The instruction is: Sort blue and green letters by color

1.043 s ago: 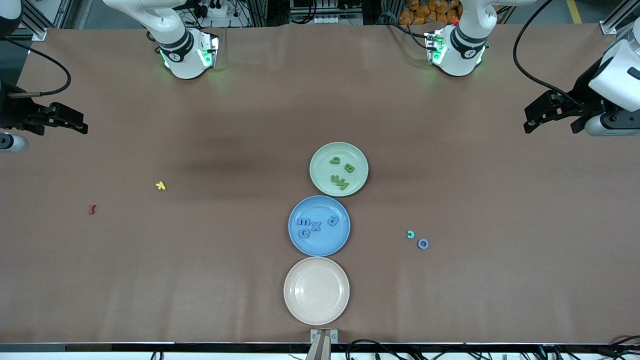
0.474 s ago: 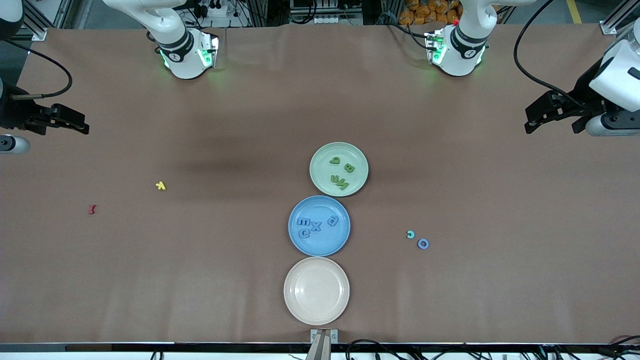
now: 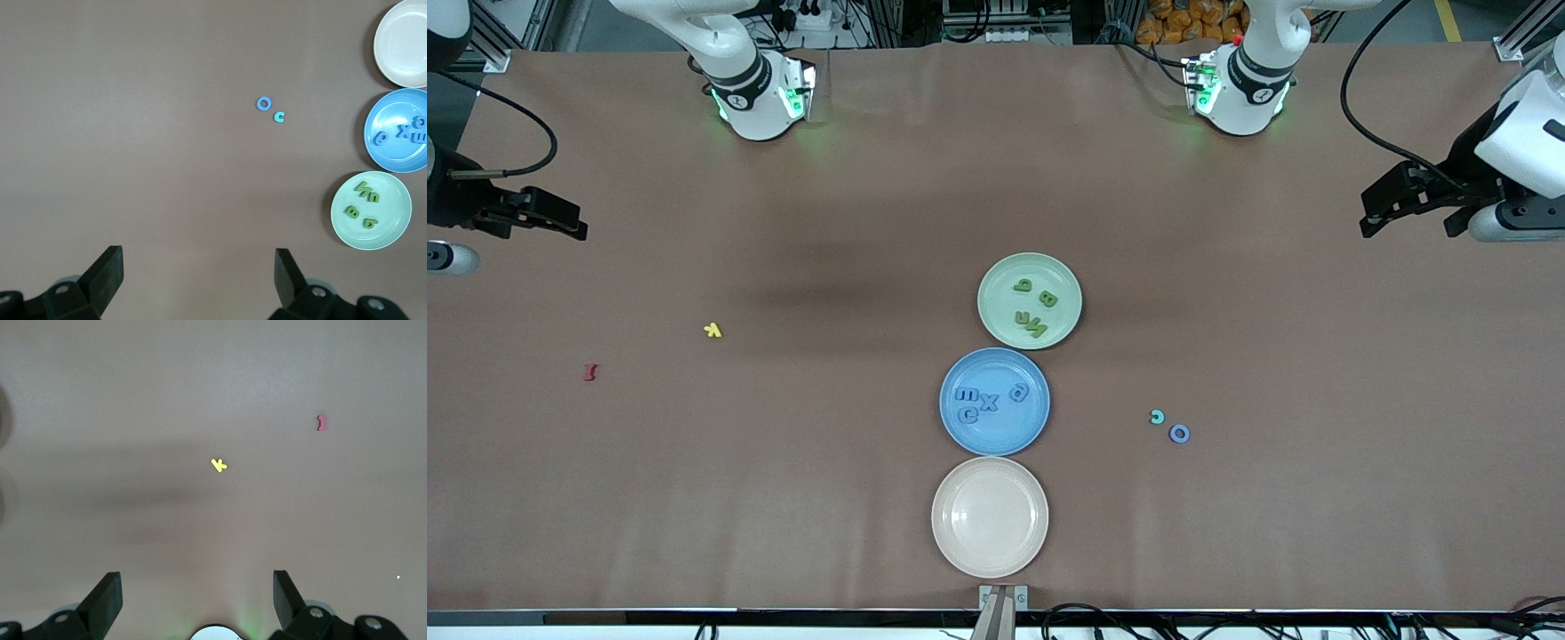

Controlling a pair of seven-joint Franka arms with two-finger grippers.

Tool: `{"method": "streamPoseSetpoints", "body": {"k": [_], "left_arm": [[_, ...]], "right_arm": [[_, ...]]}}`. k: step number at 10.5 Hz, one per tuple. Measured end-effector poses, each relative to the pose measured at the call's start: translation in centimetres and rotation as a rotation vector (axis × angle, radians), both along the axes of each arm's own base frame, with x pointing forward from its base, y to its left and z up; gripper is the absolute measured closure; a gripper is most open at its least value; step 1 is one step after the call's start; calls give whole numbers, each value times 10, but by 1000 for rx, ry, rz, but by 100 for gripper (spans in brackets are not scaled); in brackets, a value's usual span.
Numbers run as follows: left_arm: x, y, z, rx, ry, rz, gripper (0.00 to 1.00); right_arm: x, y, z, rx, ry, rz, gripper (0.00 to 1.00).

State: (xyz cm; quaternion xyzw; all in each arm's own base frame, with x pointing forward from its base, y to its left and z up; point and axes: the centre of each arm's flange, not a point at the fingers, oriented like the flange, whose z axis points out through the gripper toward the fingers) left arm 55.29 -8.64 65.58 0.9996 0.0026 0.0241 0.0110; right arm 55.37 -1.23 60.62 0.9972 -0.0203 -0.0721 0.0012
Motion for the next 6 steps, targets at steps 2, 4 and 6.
{"method": "streamPoseSetpoints", "body": {"k": [2,4,6], "left_arm": [[0,0,0,0,0,0,0],[0,0,0,0,0,0,0],[0,0,0,0,0,0,0]], "right_arm": [[0,2,0,-1,0,-6,0],[0,2,0,-1,0,-6,0],[0,2,0,-1,-1,-6,0]]}}
